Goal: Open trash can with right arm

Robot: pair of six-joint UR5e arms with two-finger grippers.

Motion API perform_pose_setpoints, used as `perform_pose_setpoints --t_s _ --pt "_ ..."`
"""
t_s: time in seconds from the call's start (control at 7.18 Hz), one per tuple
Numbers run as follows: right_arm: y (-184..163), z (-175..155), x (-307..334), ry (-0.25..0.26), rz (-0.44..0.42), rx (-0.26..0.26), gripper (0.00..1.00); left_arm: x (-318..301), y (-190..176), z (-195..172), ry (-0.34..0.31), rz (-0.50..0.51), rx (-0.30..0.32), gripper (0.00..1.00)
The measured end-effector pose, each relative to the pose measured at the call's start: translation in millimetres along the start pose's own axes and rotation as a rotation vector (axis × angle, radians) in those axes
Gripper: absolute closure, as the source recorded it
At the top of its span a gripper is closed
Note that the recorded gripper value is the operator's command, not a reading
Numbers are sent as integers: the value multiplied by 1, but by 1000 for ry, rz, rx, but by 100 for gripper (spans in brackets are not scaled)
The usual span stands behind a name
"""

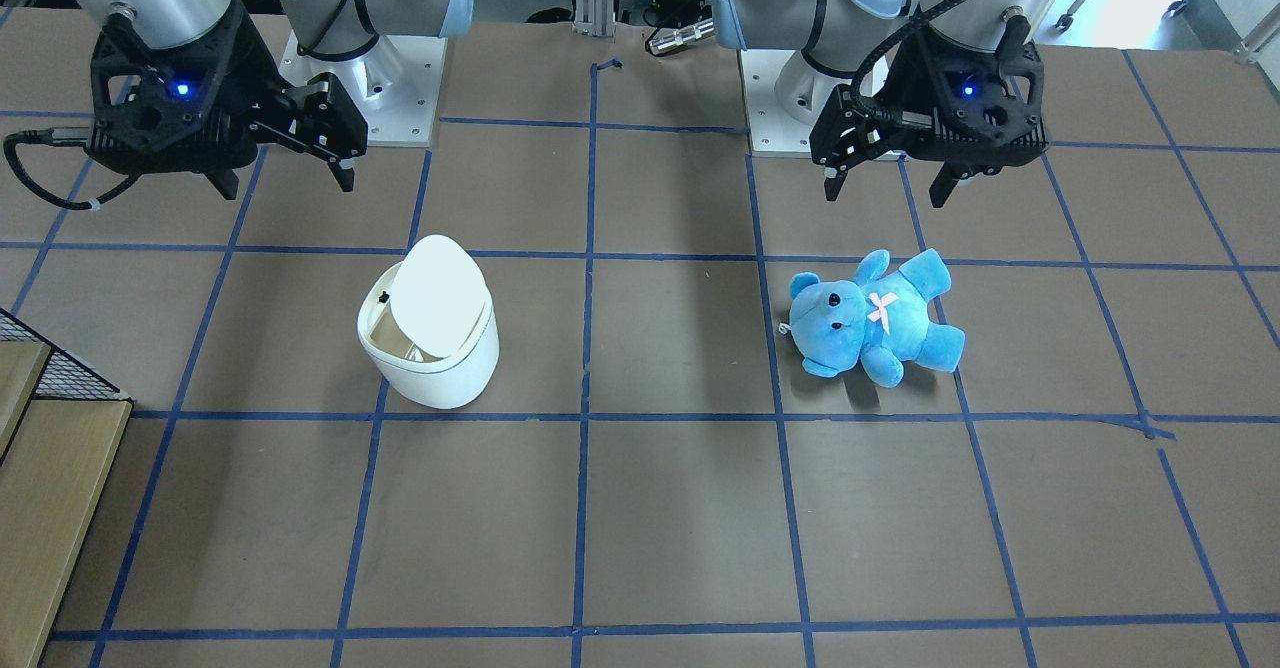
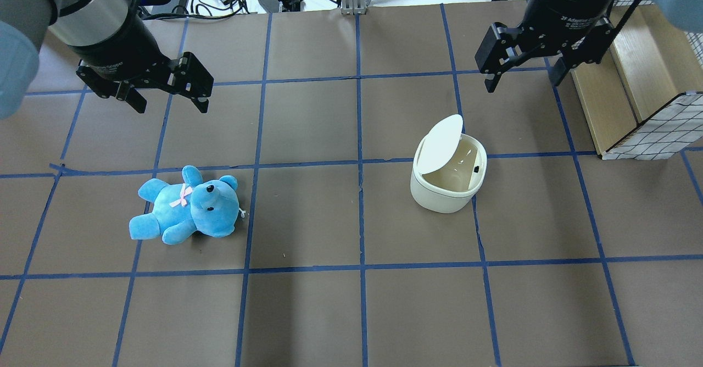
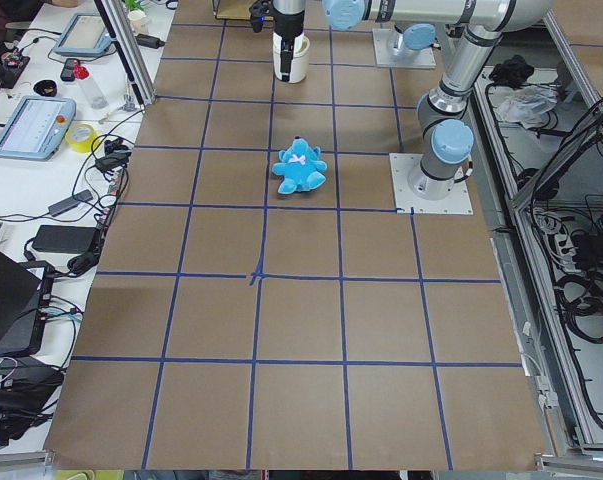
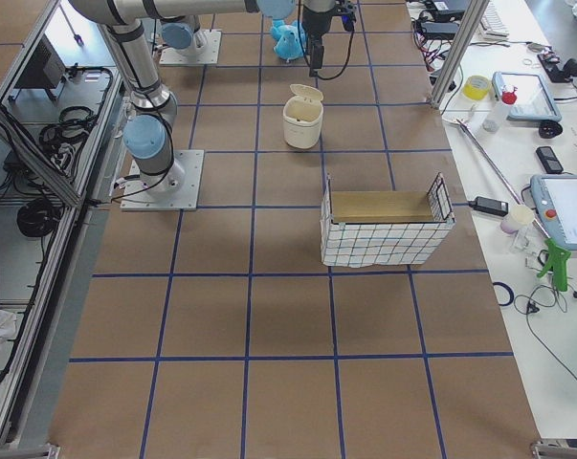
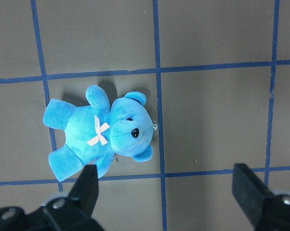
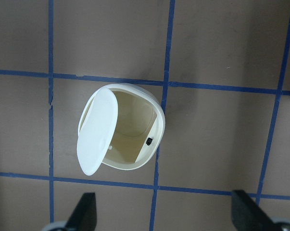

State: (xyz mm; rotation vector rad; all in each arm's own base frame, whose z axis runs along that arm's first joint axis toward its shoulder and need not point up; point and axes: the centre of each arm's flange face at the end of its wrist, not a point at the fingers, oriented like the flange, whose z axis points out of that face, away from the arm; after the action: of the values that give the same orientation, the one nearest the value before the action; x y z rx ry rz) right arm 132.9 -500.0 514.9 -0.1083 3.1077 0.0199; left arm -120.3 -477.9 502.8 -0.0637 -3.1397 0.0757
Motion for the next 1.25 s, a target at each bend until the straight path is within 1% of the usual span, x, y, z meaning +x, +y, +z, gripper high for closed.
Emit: perform_pose_setpoints --t_s 0.28,0.56,0.7,0.97,1.11,1.25 --pt "-4 0 0 4 16 87 0 0 0 0 0 0 0 0" --pt "0 4 1 17 14 166 0 0 0 0 0 0 0 0" --pt "0 3 2 29 12 190 0 0 0 0 0 0 0 0" --pt "7 -5 7 86 13 205 0 0 0 0 0 0 0 0" --pt "12 -9 9 102 14 190 0 0 0 0 0 0 0 0" --pt "17 -12 9 109 14 155 0 0 0 0 0 0 0 0"
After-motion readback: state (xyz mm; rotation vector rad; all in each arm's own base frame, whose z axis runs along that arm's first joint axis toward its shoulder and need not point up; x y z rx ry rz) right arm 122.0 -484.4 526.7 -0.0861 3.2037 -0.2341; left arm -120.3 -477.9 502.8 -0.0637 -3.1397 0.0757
